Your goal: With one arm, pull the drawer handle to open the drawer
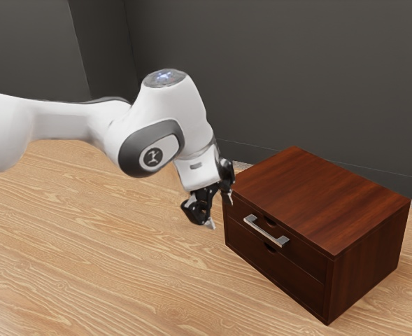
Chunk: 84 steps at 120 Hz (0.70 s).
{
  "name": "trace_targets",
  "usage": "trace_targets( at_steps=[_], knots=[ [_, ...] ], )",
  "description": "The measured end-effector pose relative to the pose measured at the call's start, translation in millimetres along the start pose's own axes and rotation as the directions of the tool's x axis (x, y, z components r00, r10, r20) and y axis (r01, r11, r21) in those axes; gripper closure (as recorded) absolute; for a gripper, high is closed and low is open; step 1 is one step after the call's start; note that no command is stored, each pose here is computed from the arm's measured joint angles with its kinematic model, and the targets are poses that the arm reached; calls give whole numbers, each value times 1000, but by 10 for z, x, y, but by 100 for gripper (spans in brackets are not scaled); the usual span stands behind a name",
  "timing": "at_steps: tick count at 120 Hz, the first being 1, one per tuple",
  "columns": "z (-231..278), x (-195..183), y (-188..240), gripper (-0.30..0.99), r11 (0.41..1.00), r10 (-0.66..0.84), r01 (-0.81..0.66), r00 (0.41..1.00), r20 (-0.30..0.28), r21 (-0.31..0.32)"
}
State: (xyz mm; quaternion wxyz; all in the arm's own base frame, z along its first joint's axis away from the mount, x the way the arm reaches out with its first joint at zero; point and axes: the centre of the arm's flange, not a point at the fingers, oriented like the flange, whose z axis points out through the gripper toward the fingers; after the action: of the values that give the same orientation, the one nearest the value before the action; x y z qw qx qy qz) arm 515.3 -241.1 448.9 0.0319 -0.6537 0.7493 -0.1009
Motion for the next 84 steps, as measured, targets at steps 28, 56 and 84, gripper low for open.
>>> trace_targets(
  at_steps=[28,56,84],
  knots=[
    [313,208,25,37,988,117,-112,992,-37,109],
    [560,161,-101,40,971,167,-161,986,-22,175],
    [749,222,-102,41,962,209,-201,978,-20,185]
  ],
)
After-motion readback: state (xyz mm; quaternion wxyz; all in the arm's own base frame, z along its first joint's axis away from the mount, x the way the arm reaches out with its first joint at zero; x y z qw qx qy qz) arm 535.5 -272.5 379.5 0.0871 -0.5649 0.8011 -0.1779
